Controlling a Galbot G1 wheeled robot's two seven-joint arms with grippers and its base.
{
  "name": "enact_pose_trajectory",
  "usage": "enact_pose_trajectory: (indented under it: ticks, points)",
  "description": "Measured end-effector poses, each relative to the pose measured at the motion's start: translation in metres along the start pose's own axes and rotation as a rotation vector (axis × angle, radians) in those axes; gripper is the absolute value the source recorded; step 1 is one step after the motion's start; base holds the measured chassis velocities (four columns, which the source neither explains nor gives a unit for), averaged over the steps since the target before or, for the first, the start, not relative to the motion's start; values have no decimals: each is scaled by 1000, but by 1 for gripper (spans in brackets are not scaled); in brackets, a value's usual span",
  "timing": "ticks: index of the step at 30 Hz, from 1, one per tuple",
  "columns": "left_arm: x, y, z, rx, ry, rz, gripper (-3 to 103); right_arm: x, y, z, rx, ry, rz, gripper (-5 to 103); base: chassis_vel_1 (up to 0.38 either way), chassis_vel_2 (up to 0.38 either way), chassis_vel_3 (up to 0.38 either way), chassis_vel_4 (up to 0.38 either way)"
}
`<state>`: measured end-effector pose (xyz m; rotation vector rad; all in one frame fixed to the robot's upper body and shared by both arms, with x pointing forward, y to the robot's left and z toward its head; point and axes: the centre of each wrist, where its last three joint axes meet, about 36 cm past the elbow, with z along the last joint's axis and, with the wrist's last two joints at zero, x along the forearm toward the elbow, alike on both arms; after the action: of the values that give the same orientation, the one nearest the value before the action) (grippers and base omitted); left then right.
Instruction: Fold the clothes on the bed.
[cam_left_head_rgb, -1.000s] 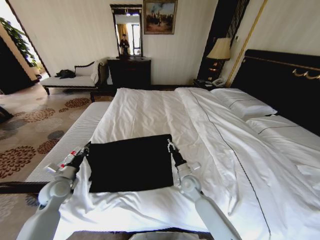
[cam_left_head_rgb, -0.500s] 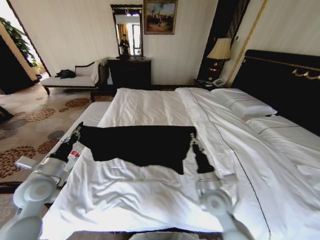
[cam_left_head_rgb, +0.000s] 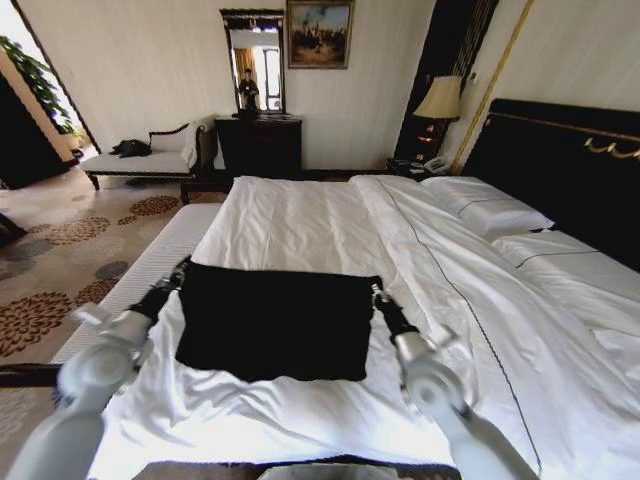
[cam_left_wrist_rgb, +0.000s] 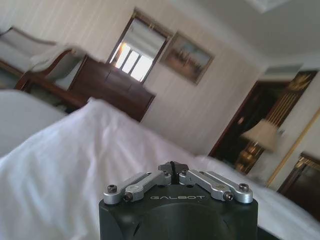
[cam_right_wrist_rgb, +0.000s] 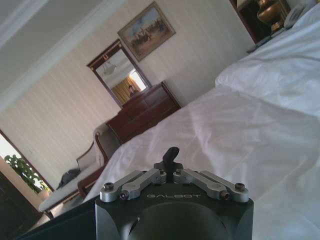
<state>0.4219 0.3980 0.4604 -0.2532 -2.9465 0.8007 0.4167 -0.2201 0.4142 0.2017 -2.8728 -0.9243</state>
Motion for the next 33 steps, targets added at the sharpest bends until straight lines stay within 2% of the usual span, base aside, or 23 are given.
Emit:
enact_pose_trajectory:
  ticks: [1,4,6,7,10,12,14,17,20,25,31,33]
  points:
    - [0,0,0,0,0,0,2,0,0,0,0,0,0,1,0,0,0,0]
    - [-49,23,35,23,58,-49,2,-69,-15,37,22,16,-4,1,0,0,0,0]
    - [-54,24,38,25,61,-52,2,-75,-16,41,24,16,-6,1,0,0,0,0]
    - [-70,29,46,32,67,-56,2,-94,-19,50,29,10,-17,1,0,0,0,0]
    - [-93,42,57,55,52,-54,2,-120,-23,60,38,-14,-41,1,0,0,0,0]
    - [-94,44,57,58,49,-54,2,-121,-23,60,37,-16,-44,1,0,0,0,0]
    - [-97,56,66,85,14,-32,2,-125,-28,63,21,-55,-66,1,0,0,0,0]
    - [-92,64,70,100,-6,-11,2,-122,-29,65,3,-70,-78,1,0,0,0,0]
    - [-64,78,79,134,-30,33,2,-98,-28,73,-48,-74,-92,1,0,0,0,0]
    - [-34,82,77,158,-59,80,2,-65,-33,88,-81,-58,-77,1,0,0,0,0]
    - [-7,86,80,161,-62,118,2,-38,-32,101,-101,-50,-67,1,0,0,0,0]
    - [9,88,87,144,-36,130,2,-25,-28,104,-118,-50,-69,1,0,0,0,0]
